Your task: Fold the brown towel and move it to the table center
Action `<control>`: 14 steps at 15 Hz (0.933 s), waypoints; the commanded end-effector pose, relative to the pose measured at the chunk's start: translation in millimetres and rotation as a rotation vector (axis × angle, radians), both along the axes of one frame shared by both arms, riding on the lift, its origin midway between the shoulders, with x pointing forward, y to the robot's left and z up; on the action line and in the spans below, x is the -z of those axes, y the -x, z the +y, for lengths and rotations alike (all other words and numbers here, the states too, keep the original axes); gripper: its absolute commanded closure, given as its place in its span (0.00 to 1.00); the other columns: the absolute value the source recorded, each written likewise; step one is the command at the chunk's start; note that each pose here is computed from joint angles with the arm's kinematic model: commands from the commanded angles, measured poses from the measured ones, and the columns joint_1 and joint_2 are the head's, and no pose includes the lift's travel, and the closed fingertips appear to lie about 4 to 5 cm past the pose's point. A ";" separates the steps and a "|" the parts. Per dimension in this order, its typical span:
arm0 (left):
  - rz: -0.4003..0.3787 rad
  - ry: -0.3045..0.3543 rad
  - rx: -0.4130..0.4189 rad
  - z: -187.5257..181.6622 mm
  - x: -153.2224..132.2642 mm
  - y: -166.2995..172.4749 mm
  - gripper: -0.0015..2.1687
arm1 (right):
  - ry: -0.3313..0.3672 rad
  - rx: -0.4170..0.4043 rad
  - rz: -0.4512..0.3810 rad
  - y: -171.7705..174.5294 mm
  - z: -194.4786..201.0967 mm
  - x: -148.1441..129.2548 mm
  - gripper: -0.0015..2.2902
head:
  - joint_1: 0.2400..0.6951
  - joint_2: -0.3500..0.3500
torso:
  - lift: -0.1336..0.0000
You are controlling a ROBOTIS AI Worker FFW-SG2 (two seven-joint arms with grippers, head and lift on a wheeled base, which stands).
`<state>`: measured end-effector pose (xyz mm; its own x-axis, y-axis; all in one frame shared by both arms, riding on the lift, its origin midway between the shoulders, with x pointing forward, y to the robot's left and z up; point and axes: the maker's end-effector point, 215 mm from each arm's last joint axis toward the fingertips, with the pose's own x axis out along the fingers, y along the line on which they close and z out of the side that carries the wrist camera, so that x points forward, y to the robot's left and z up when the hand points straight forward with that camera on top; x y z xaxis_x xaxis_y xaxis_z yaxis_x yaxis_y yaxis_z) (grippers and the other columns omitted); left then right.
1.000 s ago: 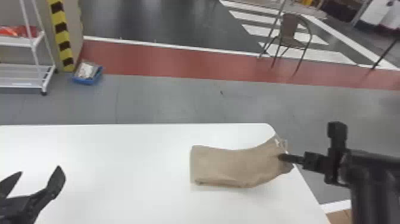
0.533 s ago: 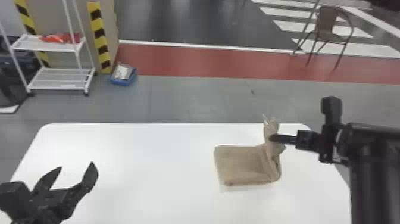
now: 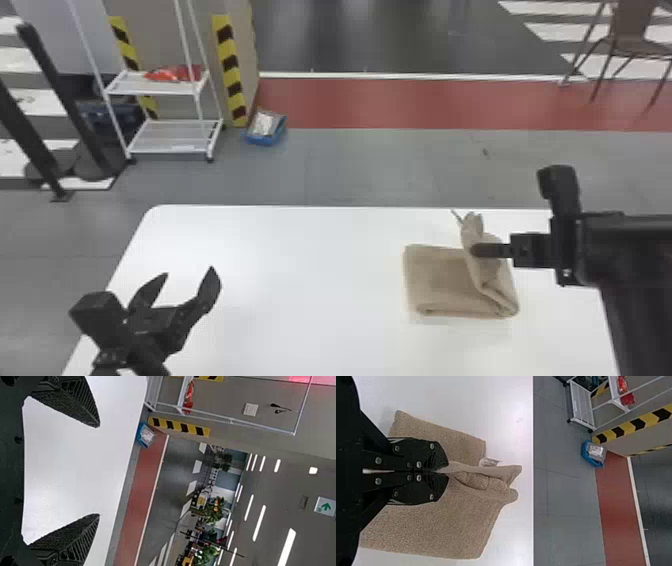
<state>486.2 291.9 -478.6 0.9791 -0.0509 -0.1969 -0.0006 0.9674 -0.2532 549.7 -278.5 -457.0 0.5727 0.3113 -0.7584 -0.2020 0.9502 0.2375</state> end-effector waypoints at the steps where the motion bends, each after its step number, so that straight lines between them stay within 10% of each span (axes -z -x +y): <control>1: 0.001 0.002 0.002 -0.3 1.2 -0.5 0.03 | 0.039 -0.058 0.001 -1.5 23.9 10.1 0.65 | 1.00 0.51 | 1.00; 14: 0.006 0.007 -0.001 3.3 4.2 1.6 0.04 | 0.240 -0.277 0.070 20.1 91.7 66.1 0.64 | 1.00 0.65 | 1.00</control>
